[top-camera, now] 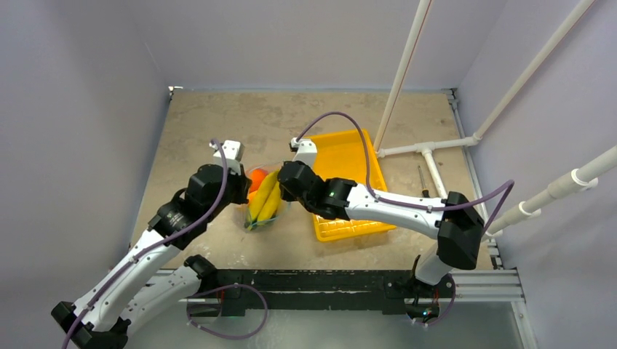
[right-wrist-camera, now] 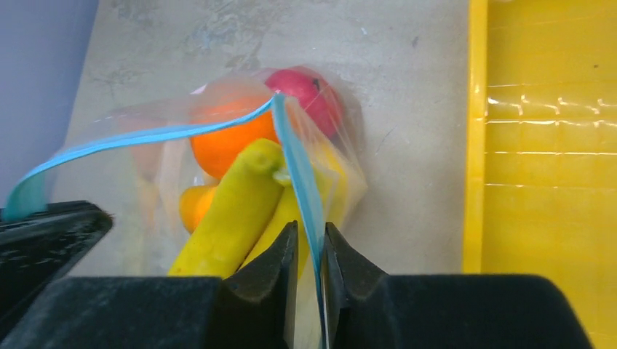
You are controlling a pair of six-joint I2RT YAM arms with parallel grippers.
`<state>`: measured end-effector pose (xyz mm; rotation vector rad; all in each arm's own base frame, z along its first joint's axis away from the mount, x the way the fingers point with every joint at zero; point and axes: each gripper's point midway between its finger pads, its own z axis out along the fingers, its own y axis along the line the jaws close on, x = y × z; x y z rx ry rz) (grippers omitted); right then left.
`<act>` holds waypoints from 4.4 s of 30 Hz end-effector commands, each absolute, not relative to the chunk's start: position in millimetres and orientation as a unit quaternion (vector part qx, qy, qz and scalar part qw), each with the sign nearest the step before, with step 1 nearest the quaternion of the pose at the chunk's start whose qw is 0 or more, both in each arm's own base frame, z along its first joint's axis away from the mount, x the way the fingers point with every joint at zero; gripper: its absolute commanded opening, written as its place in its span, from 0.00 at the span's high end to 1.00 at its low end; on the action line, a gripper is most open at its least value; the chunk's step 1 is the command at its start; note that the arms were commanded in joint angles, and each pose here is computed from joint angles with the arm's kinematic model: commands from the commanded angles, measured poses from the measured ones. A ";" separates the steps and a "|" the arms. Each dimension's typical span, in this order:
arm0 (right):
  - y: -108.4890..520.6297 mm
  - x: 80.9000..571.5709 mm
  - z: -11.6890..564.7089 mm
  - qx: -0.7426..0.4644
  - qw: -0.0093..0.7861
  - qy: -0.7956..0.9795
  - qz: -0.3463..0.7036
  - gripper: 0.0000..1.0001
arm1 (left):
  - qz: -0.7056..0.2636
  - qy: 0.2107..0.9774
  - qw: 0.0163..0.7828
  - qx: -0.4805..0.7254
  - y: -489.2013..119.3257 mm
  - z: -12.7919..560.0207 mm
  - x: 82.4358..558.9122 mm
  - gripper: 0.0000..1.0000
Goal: Place the food in the zip-top bag and seal the zipper
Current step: Adjust the zipper food storage bag at the center of the board, then adjust the fake fruit in the zipper food storage bag, then adjust the zipper food storage bag at the center of the board.
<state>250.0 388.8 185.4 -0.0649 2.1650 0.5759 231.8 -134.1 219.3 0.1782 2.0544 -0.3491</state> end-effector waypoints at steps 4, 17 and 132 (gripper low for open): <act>372.2 258.2 246.4 0.018 0.478 0.841 0.254 0.70 | -0.146 0.829 0.539 0.038 -124.8 237.5 236.8 1.00; 384.1 238.5 280.1 -0.017 0.477 0.837 0.268 0.62 | -0.145 0.830 0.537 0.038 -123.4 235.3 235.1 1.00; 425.3 228.1 301.9 -0.031 0.463 0.772 0.433 1.00 | -0.350 0.786 0.471 0.196 -207.8 240.8 192.9 1.00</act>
